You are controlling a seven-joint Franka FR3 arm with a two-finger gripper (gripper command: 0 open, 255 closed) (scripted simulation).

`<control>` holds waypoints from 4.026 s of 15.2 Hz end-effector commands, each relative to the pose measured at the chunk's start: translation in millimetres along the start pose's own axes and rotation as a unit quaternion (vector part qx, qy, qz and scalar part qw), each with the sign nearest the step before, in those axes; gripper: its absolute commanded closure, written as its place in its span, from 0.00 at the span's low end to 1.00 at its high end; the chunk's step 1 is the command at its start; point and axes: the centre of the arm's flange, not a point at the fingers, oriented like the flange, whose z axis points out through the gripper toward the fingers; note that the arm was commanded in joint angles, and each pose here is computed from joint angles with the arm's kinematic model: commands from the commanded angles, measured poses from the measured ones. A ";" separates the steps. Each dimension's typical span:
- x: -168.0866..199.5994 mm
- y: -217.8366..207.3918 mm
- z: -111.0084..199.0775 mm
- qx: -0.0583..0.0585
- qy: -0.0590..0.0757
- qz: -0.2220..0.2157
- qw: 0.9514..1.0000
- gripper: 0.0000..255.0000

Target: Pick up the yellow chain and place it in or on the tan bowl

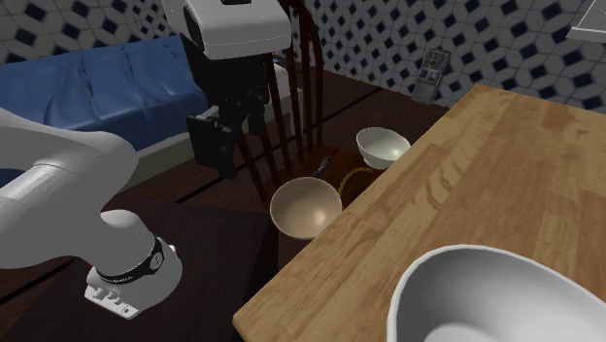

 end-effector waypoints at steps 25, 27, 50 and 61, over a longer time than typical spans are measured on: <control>132.0 -205.8 197.5 -0.053 0.032 -0.374 0.925 0.00; 135.9 -225.6 214.8 -0.057 0.034 -0.404 0.912 0.00; 138.9 -355.0 376.1 -0.083 0.050 -0.592 0.800 0.00; 137.7 -355.0 377.5 -0.083 0.050 -0.592 0.800 1.00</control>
